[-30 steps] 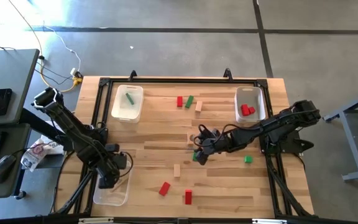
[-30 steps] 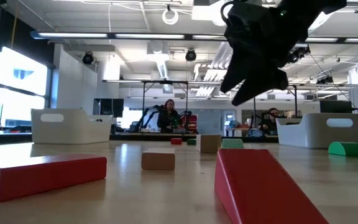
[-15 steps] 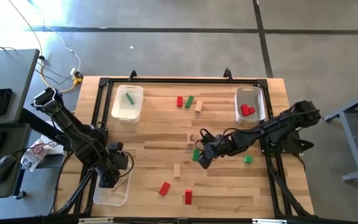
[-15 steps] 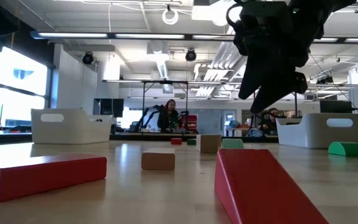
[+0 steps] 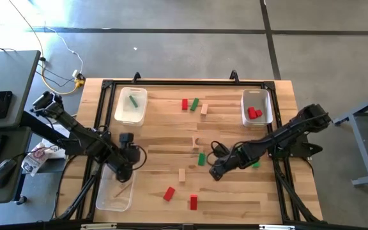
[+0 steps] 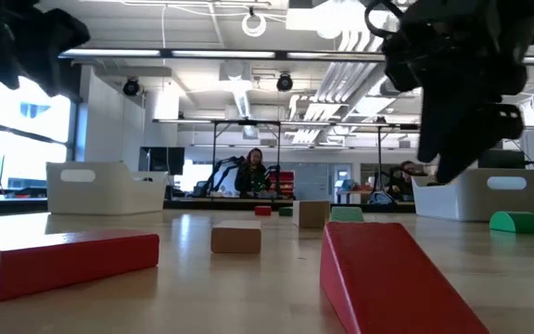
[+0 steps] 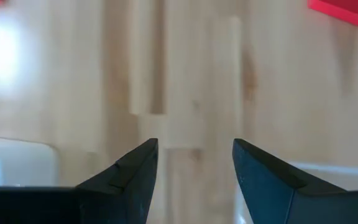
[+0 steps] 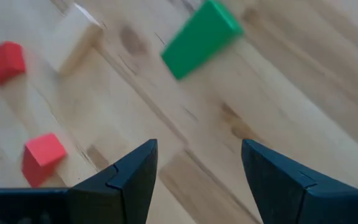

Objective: Sort & place blocks by color
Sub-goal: Put the green block into the white bin

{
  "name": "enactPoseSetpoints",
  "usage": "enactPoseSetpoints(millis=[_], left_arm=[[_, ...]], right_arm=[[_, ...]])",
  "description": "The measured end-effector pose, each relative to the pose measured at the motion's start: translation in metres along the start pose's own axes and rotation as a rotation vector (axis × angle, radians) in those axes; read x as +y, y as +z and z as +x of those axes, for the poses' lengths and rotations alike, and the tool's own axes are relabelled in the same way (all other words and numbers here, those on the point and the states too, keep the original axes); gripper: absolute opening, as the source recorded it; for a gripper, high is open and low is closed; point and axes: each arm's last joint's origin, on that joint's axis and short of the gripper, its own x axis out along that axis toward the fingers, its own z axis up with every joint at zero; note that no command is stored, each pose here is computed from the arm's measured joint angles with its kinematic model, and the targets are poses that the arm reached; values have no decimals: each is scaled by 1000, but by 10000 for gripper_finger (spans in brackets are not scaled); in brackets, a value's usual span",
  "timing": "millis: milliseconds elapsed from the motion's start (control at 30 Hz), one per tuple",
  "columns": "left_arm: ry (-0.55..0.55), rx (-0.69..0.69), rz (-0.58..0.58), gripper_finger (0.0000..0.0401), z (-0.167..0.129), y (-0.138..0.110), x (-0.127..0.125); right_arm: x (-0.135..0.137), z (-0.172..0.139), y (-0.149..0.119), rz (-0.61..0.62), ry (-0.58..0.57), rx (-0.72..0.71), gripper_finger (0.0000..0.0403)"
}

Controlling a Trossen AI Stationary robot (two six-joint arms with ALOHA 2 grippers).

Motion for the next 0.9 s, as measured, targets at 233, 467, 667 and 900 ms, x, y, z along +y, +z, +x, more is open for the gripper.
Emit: enactPoseSetpoints(millis=[233,467,667,900], left_arm=[[164,-59,-62,195,6,9,19],[232,-85,-135,195,10,17,33],[246,-81,-167,195,12,19,39],[248,-78,-177,195,13,20,41]], right_arm=[[-1,-4,-21,58,-57,58,220],[-2,-7,-36,110,-89,119,220],[-2,-15,-48,172,-106,150,220],[-6,-37,-56,250,-107,123,220]])
